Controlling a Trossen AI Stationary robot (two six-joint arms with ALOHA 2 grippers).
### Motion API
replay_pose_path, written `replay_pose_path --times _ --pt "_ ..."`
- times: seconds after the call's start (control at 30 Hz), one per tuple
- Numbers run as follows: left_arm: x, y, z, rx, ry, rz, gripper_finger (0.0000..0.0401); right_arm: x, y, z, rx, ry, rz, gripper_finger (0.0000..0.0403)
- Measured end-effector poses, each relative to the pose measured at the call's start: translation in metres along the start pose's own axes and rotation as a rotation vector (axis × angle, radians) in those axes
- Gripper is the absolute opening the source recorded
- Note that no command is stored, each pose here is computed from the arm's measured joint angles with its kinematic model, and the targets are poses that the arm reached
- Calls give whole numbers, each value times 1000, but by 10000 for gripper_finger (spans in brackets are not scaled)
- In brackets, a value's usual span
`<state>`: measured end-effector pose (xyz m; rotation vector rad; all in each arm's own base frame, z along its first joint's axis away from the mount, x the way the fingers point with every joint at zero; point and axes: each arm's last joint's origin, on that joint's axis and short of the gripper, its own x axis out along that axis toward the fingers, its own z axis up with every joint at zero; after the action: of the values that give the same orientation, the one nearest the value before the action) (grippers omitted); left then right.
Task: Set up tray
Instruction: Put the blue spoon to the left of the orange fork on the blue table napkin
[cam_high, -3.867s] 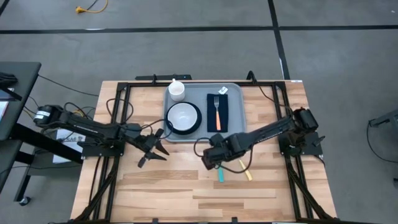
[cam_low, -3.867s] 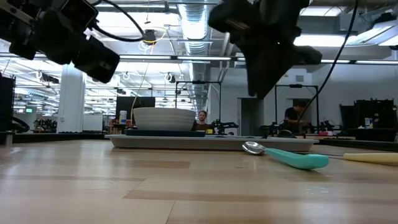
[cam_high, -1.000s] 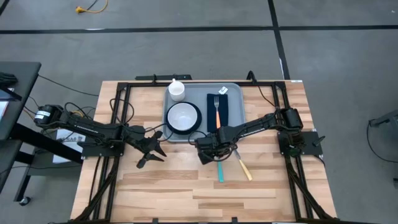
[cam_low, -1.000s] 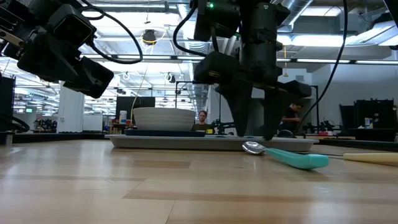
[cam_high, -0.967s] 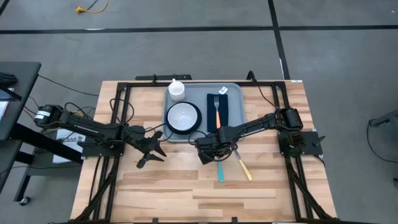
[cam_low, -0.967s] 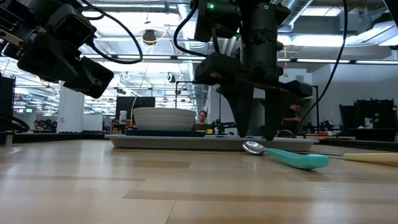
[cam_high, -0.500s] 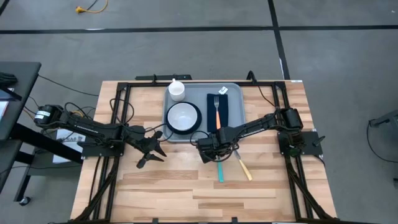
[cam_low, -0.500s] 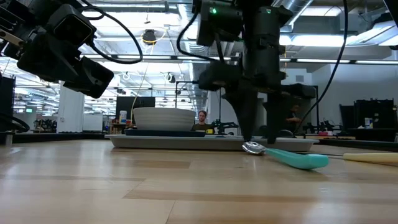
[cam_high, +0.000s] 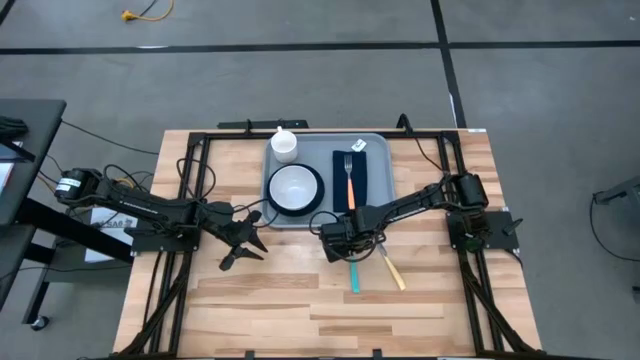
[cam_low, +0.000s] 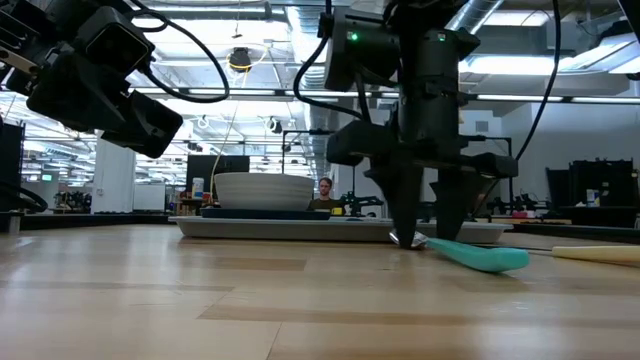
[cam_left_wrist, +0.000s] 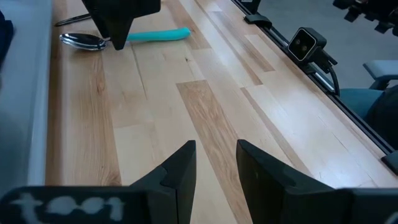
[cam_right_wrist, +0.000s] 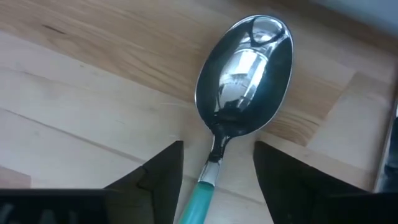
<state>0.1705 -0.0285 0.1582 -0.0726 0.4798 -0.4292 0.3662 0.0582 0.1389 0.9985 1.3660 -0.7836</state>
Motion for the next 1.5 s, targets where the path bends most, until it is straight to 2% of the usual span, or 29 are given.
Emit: replay_pose_path --times 0.2,0.6,1.07,1.5 --pt "0 0 0 0 0 1 103 0 -1 0 -2 0 -15 166" --pt "0 0 0 1 0 4 103 1 -2 0 -1 -9 -30 76" --pt "0 0 0 1 1 3 103 1 -2 0 -2 -12 -23 9" --pt "0 0 -1 -1 6 4 103 0 -1 0 1 12 -11 4"
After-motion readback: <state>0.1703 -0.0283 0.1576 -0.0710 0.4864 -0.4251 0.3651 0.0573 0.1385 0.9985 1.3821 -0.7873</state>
